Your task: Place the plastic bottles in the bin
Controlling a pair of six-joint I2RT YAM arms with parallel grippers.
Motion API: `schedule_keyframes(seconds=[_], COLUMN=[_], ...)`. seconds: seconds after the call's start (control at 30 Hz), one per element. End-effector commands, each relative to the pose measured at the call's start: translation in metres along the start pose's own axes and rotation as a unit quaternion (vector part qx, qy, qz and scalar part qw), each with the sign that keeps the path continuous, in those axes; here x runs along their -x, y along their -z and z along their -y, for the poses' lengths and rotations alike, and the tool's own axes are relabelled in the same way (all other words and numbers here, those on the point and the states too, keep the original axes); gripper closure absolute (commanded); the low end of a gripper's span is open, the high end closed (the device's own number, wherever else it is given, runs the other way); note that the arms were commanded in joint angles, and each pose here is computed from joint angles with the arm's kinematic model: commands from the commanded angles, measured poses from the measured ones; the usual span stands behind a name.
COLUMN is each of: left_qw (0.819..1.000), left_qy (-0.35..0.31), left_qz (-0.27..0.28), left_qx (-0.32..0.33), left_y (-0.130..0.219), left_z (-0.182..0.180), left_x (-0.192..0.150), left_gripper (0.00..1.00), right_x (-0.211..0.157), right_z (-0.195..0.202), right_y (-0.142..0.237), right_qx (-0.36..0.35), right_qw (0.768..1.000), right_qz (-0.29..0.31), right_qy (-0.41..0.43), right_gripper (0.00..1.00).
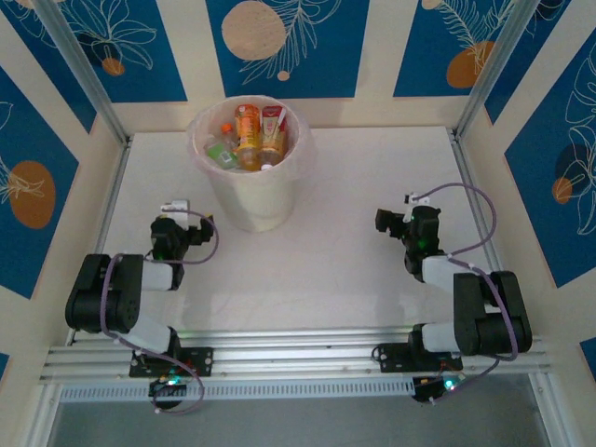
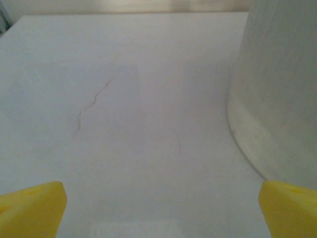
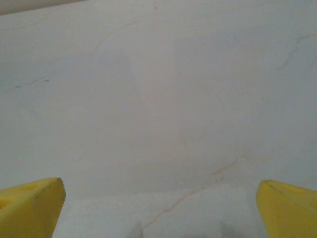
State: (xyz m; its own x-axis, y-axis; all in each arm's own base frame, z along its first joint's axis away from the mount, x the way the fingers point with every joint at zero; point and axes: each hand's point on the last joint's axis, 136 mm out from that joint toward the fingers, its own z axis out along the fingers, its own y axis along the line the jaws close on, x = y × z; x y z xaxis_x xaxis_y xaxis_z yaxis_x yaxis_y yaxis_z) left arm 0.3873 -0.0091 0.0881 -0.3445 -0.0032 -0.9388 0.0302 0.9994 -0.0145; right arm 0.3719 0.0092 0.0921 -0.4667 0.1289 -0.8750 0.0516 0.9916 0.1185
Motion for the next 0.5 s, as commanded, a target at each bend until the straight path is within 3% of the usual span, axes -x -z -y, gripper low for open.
schedule_keyframes(seconds=[0.0, 0.2, 0.47], left_qw=[1.000, 1.000, 1.000], left_qy=[-0.011, -0.011, -0.015], left_qz=[-0.001, -0.001, -0.004], left_qx=[-0.018, -0.018, -0.013], left_y=[-0.003, -0.003, -0.004], left_z=[0.004, 0.004, 0.004], left_x=[0.003, 0.004, 0.004], left_gripper=[0.00, 0.00, 0.00], right_x=[0.027, 0.023, 0.012], right_z=[-0.016, -0.014, -0.011], right_y=[-0.004, -0.007, -0.021], right_qx=[0.034, 0.045, 0.052], right_qw=[0.998, 0.996, 0.997], right_qz=[0.042, 0.066, 0.049], right_qy=[0.025, 0.029, 0.020], right_gripper=[0.01, 0.01, 0.01])
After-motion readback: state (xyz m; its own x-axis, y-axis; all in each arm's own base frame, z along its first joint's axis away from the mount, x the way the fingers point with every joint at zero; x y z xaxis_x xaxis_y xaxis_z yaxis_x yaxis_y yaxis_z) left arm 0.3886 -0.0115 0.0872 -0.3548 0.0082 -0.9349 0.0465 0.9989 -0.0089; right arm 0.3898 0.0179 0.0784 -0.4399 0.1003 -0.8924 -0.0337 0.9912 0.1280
